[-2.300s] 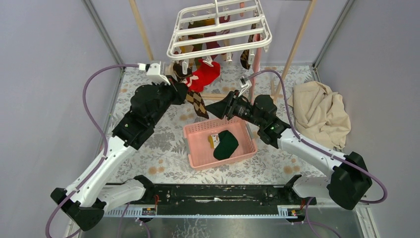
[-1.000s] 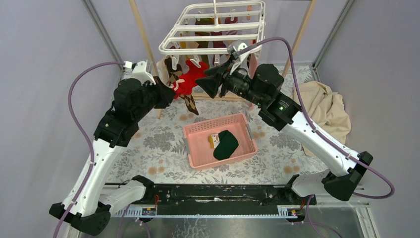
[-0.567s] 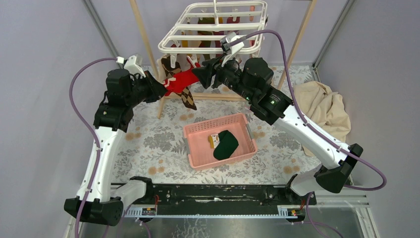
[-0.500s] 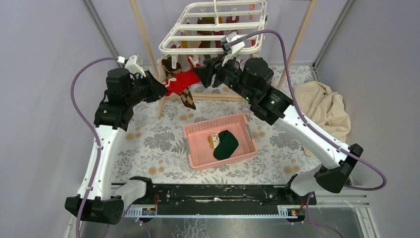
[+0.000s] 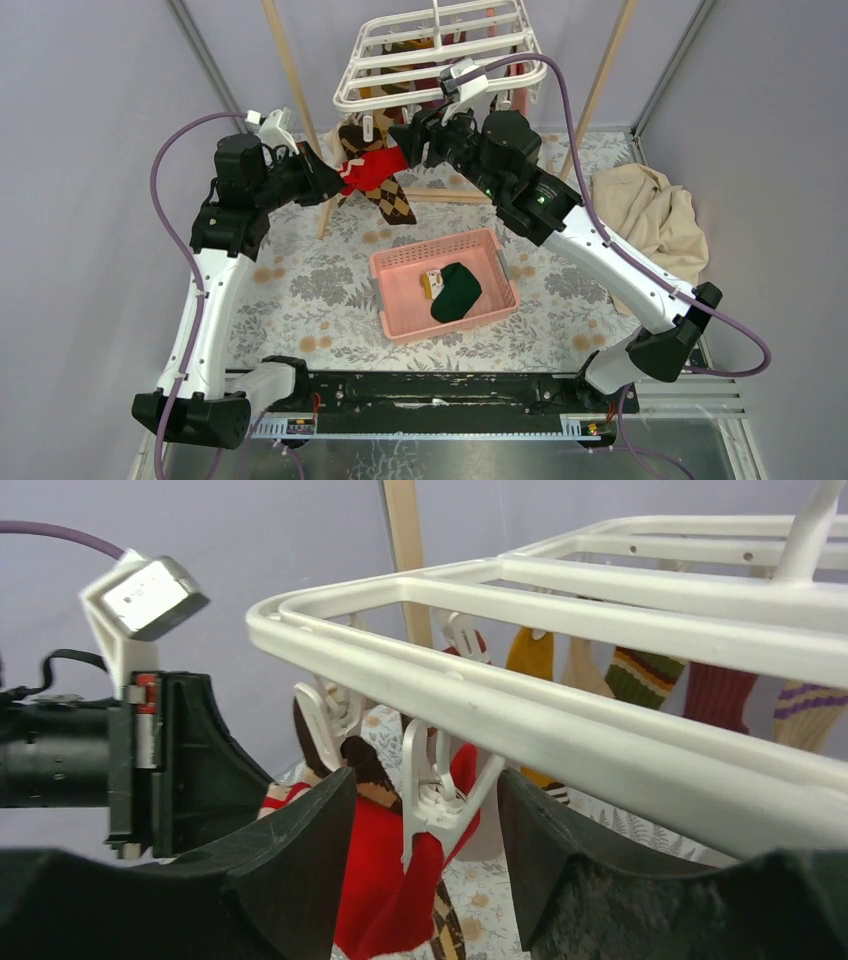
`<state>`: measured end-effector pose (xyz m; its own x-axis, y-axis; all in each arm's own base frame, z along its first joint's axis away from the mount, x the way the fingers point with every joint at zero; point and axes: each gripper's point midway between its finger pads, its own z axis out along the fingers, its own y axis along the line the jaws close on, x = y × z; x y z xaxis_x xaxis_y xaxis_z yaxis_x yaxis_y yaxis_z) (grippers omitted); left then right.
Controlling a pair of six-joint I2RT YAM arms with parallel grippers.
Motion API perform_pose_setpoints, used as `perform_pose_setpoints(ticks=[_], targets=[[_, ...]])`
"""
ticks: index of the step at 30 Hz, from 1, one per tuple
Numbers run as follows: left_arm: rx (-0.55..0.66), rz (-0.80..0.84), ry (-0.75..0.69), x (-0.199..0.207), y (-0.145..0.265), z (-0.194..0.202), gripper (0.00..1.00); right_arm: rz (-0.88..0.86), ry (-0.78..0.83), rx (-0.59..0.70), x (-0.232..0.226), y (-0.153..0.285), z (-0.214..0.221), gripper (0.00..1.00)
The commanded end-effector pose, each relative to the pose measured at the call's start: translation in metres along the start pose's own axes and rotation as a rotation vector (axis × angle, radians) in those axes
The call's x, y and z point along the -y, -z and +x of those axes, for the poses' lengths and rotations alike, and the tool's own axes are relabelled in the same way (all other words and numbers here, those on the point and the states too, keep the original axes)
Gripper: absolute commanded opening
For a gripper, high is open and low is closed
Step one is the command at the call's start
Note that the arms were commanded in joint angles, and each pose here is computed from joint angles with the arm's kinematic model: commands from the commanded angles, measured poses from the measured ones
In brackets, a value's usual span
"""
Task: Remove the socks clipped to the hanger
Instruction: Remove the sock from the hanger.
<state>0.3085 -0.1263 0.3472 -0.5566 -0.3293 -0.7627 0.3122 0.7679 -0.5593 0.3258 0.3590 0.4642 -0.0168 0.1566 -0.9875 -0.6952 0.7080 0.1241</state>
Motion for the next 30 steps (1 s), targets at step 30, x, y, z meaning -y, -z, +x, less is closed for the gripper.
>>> perform_pose_setpoints(ticks=[30], targets=[[0.011,0.082,-0.03,0.014,0.006,-0.001,0.16,0.17,-0.001,0.183,0.028,0.005,-0.049,0.64]])
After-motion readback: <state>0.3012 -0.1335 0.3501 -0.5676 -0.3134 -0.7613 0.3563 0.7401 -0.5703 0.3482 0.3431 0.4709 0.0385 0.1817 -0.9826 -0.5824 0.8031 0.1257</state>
